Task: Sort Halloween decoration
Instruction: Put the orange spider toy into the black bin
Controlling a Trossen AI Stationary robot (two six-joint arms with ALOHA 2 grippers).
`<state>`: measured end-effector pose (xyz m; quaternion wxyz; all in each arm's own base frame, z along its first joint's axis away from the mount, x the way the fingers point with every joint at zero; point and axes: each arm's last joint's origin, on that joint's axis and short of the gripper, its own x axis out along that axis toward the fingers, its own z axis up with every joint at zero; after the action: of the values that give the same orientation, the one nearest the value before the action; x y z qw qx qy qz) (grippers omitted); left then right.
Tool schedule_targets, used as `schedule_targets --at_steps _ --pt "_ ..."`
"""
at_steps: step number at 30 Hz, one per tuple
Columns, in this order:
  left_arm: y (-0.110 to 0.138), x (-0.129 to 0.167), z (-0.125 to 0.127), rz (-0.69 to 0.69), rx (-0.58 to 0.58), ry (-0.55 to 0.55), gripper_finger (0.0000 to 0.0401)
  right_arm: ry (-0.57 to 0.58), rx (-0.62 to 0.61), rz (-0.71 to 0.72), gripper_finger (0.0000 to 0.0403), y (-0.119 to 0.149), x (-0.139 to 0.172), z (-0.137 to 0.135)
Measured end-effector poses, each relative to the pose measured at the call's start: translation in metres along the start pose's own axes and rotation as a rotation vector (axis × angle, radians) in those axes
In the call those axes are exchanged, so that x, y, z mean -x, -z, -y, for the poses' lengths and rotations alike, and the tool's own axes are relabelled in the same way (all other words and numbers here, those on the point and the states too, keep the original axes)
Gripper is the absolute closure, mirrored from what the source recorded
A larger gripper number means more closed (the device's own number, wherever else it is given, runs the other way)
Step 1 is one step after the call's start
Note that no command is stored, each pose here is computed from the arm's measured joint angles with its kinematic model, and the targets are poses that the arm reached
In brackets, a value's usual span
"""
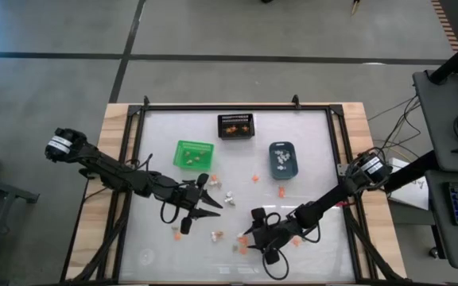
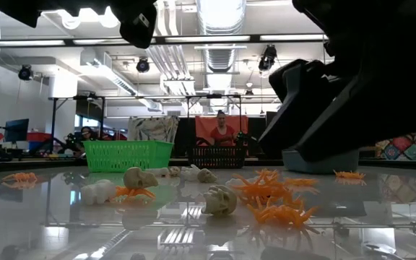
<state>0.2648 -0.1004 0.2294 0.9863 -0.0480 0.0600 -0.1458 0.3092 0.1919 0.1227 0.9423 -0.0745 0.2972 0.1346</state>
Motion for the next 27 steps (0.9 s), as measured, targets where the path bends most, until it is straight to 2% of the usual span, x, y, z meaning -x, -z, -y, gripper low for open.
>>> schedule_targets --at_steps 13,23,27 --pt "0.0 0.0 0.0 0.0 -0.006 -0.001 0.0307 -0.002 0.056 0.016 0.0215 -0.002 0.0 0.0" --pt "0.0 0.0 0.0 0.002 -0.006 -0.001 0.0307 -0.009 0.052 -0.002 0.0214 0.012 -0.013 -0.002" --pt "0.0 0.0 0.0 0.004 -0.006 -0.001 0.0307 -0.004 0.033 0.013 0.0223 0.009 -0.012 -0.002"
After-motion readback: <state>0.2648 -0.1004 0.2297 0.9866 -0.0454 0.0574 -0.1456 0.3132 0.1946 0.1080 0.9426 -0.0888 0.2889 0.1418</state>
